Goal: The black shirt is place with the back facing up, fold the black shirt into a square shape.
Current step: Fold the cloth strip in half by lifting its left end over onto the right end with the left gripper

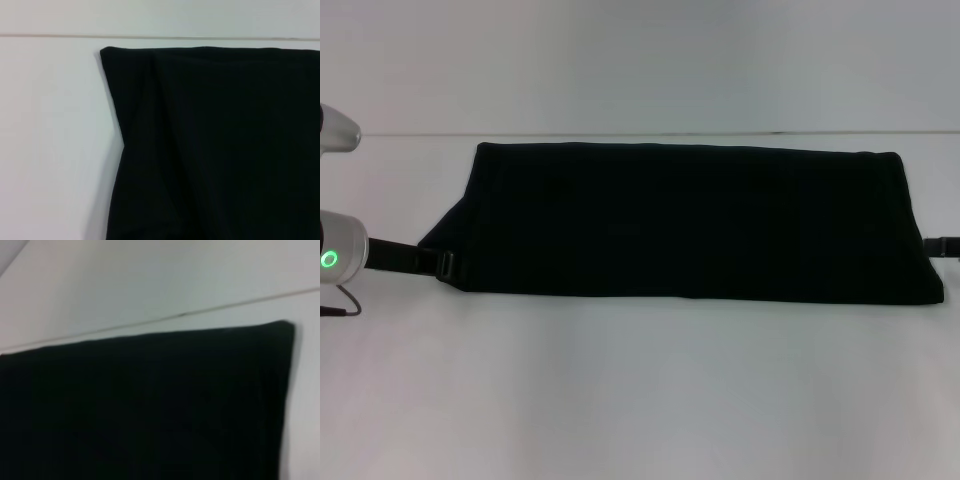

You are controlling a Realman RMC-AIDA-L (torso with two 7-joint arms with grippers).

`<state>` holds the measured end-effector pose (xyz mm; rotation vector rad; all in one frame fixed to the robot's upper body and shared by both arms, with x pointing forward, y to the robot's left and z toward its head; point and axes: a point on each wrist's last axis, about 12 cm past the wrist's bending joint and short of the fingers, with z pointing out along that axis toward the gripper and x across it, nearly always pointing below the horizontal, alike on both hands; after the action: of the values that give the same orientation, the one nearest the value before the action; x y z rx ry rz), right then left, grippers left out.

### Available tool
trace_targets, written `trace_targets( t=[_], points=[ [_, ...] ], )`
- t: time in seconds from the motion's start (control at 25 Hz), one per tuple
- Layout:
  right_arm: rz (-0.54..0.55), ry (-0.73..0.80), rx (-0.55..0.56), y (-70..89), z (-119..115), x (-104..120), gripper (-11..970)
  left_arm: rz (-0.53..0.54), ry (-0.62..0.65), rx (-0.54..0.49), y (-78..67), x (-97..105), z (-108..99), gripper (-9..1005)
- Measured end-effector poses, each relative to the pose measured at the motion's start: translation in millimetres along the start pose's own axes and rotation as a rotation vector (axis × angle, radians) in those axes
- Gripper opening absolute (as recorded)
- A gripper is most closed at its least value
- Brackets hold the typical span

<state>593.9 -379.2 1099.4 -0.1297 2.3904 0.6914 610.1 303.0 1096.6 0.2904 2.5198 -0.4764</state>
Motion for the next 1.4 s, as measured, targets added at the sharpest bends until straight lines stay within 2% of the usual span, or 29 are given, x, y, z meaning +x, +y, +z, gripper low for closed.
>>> trace_targets(
  t=[0.16, 0.4, 0.84, 1.16, 1.4],
  points=[
    [0.003, 0.032, 0.015, 4.9, 11, 2, 784, 0.001, 0.001, 0.001, -0.1, 0, 0, 0],
    [0.007, 0.052, 0.033, 5.1, 15, 5, 785, 0.003, 0.0, -0.002, 0.6, 0, 0, 0],
    [0.035, 0.077, 0.014, 7.8, 22, 15, 661, 0.013, -0.001, -0.002, 0.6, 0, 0, 0],
    [0.032, 0.066, 0.017, 6.1, 20, 16, 633, 0.016, -0.001, -0.003, 0.7, 0, 0, 1],
    [0.025, 0.066, 0.021, 4.7, 20, 18, 397, 0.014, -0.003, -0.003, 0.7, 0, 0, 1]
  ],
)
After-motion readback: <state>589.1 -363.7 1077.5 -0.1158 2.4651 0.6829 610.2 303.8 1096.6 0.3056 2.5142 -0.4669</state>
